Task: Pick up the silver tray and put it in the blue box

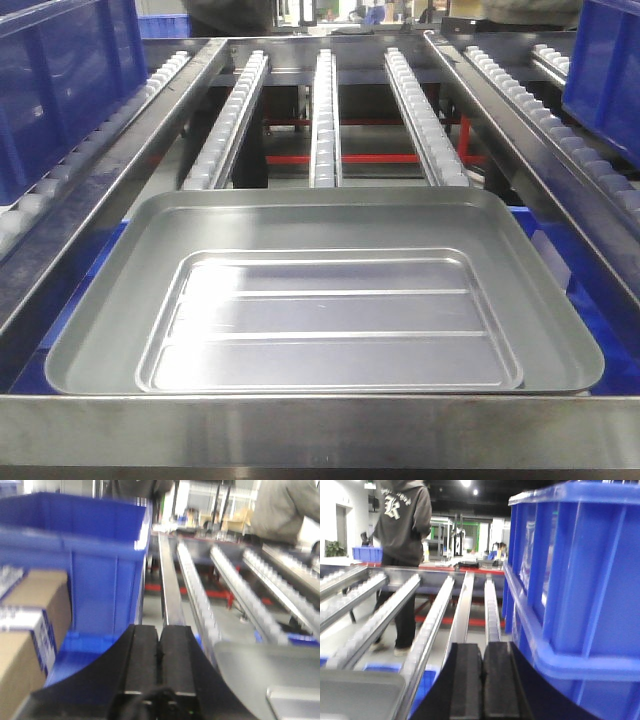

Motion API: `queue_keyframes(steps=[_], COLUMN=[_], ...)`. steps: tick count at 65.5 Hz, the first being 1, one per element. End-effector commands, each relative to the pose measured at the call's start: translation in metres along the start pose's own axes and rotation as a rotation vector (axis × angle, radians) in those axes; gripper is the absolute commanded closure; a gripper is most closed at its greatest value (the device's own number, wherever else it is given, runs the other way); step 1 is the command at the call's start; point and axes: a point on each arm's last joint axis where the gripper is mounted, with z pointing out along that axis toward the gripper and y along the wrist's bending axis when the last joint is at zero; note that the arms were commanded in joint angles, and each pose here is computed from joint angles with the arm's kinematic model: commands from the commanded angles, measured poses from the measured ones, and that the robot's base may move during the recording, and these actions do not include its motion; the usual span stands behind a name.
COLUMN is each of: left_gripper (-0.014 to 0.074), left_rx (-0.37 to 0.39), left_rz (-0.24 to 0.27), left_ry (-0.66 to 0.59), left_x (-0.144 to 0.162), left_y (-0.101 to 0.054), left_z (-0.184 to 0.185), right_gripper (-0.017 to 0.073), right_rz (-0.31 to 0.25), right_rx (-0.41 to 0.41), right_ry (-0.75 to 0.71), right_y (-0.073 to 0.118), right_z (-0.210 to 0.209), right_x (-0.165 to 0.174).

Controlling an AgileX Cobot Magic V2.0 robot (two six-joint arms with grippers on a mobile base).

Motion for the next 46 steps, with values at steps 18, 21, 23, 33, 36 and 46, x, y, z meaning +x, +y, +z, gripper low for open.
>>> queue_keyframes(steps=[18, 21, 23, 33, 36, 46], left_gripper=[0.0688, 0.0688, 0.0688, 0.0688, 0.0688, 0.0688], left_rx=[0.019, 0.019, 0.022, 0.027, 0.022, 0.019], left_rz=[-0.011, -0.032, -0.046, -0.062, -0.066, -0.125], left_ry=[0.154, 0.279, 0.353, 0.684, 0.722, 0.854], left_x=[-0.114, -0.118, -0.120, -0.114, -0.110, -0.088], left_y=[-0.016, -0.019, -0.020, -0.024, -0.024, -0.025], left_z=[0.016, 0.028, 0.034, 0.075, 0.086, 0.112], right_gripper=[0.0511, 0.0511, 0.0511, 0.0511, 0.0511, 0.0511], right_rz=[-0.019, -0.019, -0.019, -0.015, -0.013, -0.009], right_rx=[-0.045, -0.051, -0.055, -0.080, -0.086, -0.087], right_ry=[0.201, 0.288, 0.349, 0.719, 0.798, 0.901], right_y=[0.004, 0.004, 0.005, 0.007, 0.007, 0.007], right_z=[0.015, 0.025, 0.032, 0.064, 0.071, 0.087], right_x=[-0.091, -0.093, -0.091, -0.067, -0.062, -0.049])
